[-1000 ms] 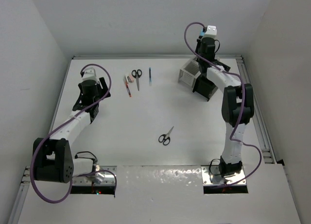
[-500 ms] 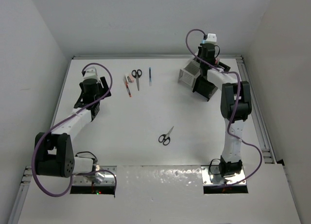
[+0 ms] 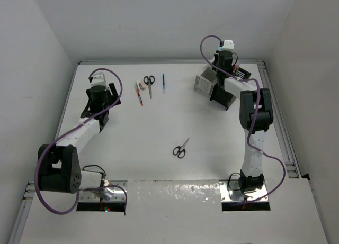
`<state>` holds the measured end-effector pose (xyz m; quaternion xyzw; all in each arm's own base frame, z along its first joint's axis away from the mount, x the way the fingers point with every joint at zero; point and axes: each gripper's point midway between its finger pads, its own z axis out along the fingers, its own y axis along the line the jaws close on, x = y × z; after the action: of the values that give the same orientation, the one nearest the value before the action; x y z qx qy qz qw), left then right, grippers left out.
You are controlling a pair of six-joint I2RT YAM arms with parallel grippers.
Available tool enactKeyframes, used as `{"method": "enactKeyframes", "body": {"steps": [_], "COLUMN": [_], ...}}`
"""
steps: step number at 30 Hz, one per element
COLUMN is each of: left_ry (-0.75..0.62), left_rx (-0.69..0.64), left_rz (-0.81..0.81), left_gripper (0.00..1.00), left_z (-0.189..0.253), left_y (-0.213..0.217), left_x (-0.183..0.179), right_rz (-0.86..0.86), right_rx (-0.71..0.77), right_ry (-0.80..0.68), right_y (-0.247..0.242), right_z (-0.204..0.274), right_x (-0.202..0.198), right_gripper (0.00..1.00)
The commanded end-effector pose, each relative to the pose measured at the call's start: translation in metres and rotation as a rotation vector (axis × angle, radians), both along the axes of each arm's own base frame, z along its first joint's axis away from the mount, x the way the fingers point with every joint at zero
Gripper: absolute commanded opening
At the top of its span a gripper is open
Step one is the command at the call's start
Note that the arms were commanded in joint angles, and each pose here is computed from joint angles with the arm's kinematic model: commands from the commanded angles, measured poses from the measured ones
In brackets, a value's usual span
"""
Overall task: Sort the stationery into containers
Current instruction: Place the pen in the storage box.
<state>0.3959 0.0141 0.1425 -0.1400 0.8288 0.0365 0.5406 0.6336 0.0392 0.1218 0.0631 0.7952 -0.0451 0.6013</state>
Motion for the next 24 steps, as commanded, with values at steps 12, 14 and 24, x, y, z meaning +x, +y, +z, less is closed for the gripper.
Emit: {"method": "enactKeyframes", "body": {"steps": [12, 14, 24], "left_ry": [-0.097, -0.100, -0.113], "left_rx": [0.003, 0.001, 0.007], "left_rz": [-0.011, -0.015, -0.018], "left_gripper": [0.68, 0.68, 0.68], "left_z": [0.025, 0.025, 0.029], "left_y": [-0.002, -0.003, -0.002], "left_x": [0.011, 0.011, 0.011], "right_rz": [0.028, 0.031, 0.102], "right_rx": [0.019, 0.023, 0.050], "right_ry": [-0.026, -0.037, -0.143], "right_y": [0.004, 0.005, 0.019], "right_z": [0.024, 0.030, 0.100], "right_x": [-0.007, -0.008, -0.017], "right_gripper": [0.37, 0.41, 0.72]}}
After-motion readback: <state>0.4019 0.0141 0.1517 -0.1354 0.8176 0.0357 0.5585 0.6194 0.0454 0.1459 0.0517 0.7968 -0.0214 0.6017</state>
